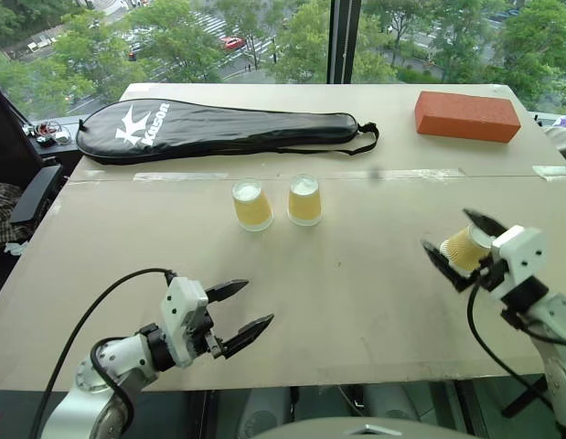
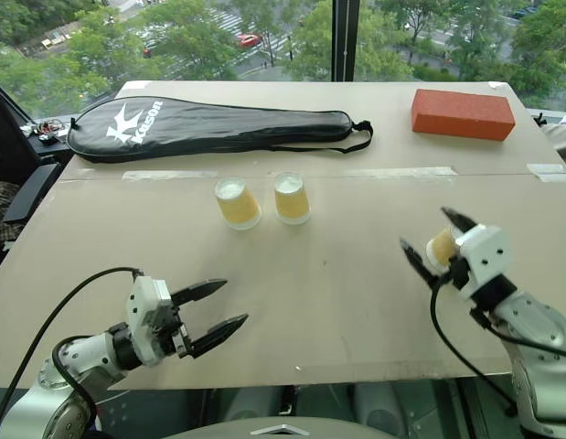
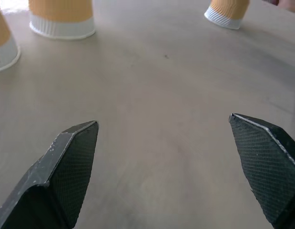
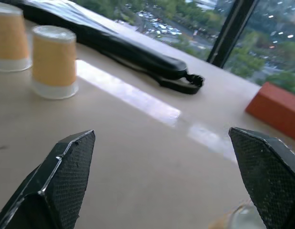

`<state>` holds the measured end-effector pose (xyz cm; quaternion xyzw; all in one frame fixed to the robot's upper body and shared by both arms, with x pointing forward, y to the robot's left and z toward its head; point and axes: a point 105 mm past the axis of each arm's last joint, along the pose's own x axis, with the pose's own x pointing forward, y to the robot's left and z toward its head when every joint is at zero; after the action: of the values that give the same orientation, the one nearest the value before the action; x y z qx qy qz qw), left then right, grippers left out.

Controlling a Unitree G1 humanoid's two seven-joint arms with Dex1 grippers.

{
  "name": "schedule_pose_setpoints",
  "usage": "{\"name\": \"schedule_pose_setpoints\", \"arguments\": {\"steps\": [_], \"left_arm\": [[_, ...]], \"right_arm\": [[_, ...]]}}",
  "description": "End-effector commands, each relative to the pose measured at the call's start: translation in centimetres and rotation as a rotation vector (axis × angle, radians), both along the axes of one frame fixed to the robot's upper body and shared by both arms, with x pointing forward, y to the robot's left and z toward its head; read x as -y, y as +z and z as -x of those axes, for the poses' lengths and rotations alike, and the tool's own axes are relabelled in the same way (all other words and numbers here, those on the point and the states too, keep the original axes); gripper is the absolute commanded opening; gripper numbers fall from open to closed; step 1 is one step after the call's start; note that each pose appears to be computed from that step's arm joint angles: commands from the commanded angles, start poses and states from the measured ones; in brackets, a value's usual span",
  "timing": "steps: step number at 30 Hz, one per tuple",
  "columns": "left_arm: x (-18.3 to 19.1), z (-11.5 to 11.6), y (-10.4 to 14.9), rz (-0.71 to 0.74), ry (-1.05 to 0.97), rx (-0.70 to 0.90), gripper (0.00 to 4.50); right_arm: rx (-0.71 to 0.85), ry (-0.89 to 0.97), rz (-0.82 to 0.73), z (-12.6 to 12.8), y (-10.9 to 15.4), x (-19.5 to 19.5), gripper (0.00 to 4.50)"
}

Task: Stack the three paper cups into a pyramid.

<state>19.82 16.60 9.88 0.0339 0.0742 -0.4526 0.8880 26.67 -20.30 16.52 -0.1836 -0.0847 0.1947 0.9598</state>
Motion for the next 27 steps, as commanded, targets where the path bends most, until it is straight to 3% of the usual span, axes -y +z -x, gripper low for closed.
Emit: {"name": "schedule_pose_setpoints", "arguments": {"steps": [1,9,16,19,22,27], "left_arm": [[1.5,0.4,1.9,0.015,-0.088,0.078,4.50],[2.3,1.6,3.9,0.093,-0.252,0.123,4.50],[3.1,2.2,4.7,0.083,-0.281,0.121,4.50],[3.6,2.8,5.1,0.078,-0.286,0.122,4.50],[3.8,2.7,5.3,0.075,-0.281,0.119,4.50],[3.7,2.5,5.2,0.069,-0.268,0.104,4.50]], "right_arm": [[0.032,-0.185,0.046,-0.7,1.1,3.2,4.43],[-0.183,-0.249,-0.085,-0.2,-2.1,5.0,4.43],[-0.245,-0.277,-0.148,-0.7,-3.3,5.3,4.43],[-0.242,-0.247,-0.150,-1.2,-3.3,5.0,3.62],[-0.229,-0.171,-0.162,-1.6,-2.7,3.8,2.21],[-0.227,0.027,-0.187,-1.3,-1.5,0.5,2.17]]}}
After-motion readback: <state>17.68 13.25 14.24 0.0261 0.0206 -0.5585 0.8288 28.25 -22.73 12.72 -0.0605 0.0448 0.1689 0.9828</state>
